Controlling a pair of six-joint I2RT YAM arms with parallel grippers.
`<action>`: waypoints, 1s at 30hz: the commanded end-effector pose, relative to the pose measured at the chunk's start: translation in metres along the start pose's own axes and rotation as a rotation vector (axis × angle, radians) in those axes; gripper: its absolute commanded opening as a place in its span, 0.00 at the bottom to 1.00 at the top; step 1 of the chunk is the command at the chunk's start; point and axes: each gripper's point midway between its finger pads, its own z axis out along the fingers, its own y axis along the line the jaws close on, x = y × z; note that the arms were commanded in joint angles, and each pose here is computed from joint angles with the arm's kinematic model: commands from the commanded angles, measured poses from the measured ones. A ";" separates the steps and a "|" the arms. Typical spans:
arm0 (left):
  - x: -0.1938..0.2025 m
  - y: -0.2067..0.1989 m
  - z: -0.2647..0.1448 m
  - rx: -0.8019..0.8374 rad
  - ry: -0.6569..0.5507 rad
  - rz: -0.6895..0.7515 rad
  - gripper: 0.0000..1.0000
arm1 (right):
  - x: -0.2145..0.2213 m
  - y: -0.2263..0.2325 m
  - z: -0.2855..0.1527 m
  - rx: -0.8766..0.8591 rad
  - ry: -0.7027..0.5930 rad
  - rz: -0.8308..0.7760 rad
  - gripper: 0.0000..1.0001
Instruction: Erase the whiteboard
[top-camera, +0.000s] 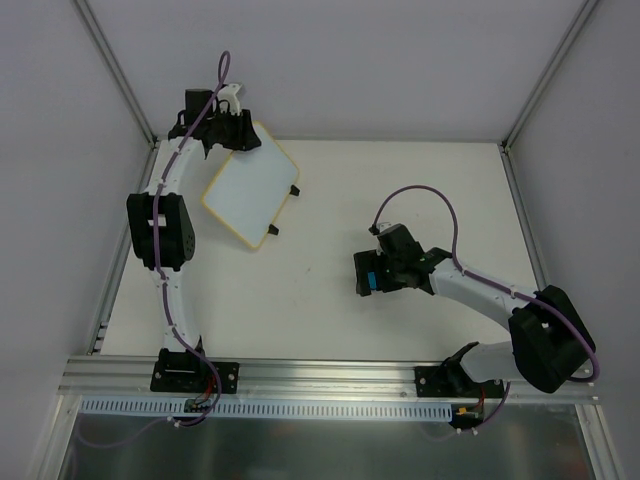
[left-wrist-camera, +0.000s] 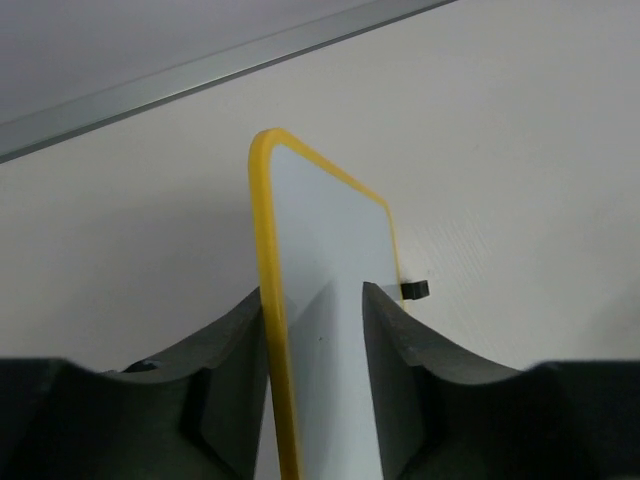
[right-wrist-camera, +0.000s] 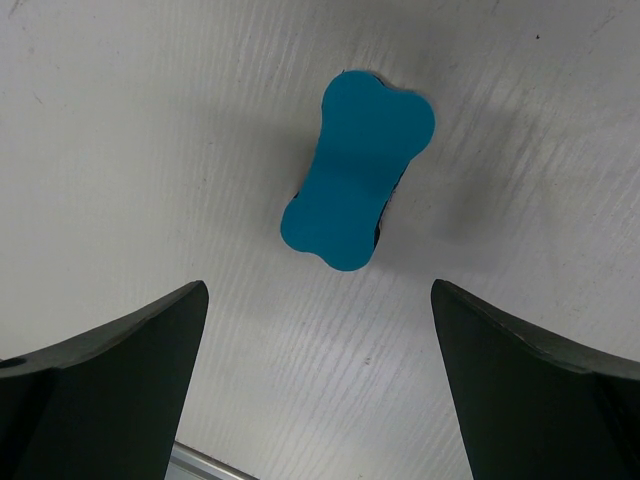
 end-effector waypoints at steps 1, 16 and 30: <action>-0.008 -0.004 -0.002 0.018 -0.018 0.061 0.45 | -0.005 0.004 -0.002 -0.017 -0.022 0.009 0.99; -0.041 -0.007 -0.040 -0.094 -0.086 0.071 0.99 | -0.015 -0.007 -0.022 0.027 -0.134 0.008 0.99; -0.073 -0.002 -0.185 -0.575 -0.284 -0.070 0.99 | -0.072 -0.054 -0.126 0.287 -0.508 -0.012 0.99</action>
